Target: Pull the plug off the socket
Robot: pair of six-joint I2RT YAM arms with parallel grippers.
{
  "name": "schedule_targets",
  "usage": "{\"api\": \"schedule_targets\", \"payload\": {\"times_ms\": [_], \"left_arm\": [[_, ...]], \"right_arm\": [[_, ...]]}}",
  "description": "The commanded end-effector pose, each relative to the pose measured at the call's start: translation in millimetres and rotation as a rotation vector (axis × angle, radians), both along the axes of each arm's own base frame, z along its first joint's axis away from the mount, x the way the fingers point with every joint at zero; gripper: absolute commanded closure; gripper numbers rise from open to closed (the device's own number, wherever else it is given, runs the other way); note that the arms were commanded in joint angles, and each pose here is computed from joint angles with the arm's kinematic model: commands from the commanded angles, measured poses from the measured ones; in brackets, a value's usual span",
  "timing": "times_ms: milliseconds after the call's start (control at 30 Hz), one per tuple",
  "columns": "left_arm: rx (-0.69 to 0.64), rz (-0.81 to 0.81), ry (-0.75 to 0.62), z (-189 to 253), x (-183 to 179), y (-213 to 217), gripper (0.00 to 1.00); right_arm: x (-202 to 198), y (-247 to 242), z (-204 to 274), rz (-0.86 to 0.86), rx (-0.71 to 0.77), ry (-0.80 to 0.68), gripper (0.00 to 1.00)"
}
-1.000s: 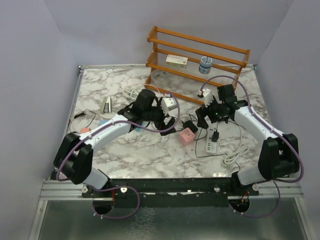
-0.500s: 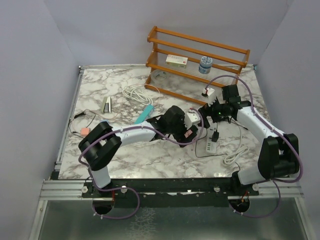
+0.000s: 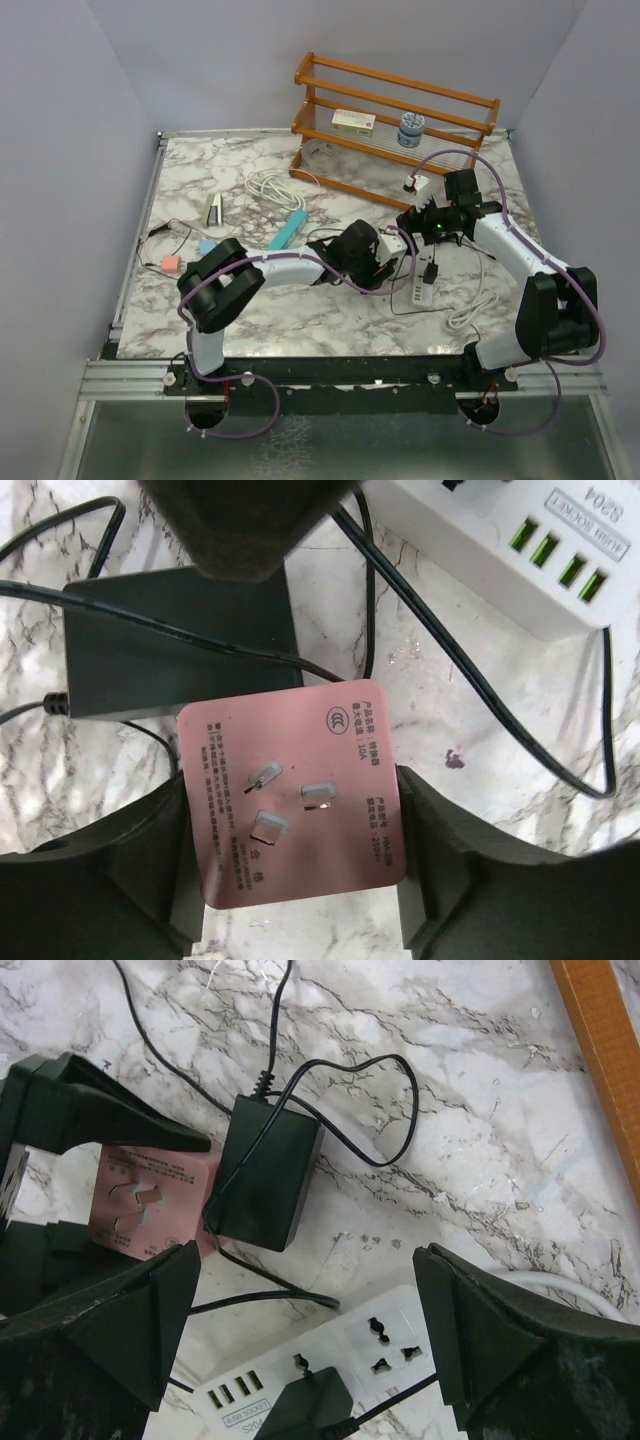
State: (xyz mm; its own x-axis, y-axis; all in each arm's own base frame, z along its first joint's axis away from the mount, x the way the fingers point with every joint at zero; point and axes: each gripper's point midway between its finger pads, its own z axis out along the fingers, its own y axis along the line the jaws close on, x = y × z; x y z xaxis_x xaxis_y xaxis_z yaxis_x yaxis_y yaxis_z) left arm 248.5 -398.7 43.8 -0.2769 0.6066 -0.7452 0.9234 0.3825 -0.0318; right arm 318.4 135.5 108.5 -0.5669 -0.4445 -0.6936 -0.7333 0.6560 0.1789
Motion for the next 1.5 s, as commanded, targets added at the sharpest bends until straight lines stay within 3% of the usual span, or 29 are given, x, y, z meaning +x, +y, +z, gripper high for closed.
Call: {"api": "schedule_targets", "payload": {"times_ms": [0,167,267,433,600,1100,1467], "left_arm": [[-0.013,-0.04,-0.028,7,12,4,0.54],[-0.115,-0.078,-0.038,39,31,15,0.89],[-0.184,-0.12,-0.1,61,39,29,1.0],[-0.303,-0.259,-0.292,87,17,53,1.0],[-0.306,-0.313,-0.306,86,9,61,1.0],[-0.304,-0.333,-0.361,90,9,64,1.0],[-0.27,-0.339,-0.388,76,8,71,1.0]], "right_arm": [[7,8,15,-0.016,0.064,-0.029,0.05],[14,20,32,-0.03,0.152,-0.05,0.05],[13,36,37,-0.014,0.264,-0.016,0.04],[6,68,36,0.062,0.493,0.119,0.05],[0,84,36,0.105,0.653,0.238,0.12],[-29,113,12,0.245,0.733,0.455,0.25],[-38,119,9,0.297,0.764,0.529,0.51]]}}
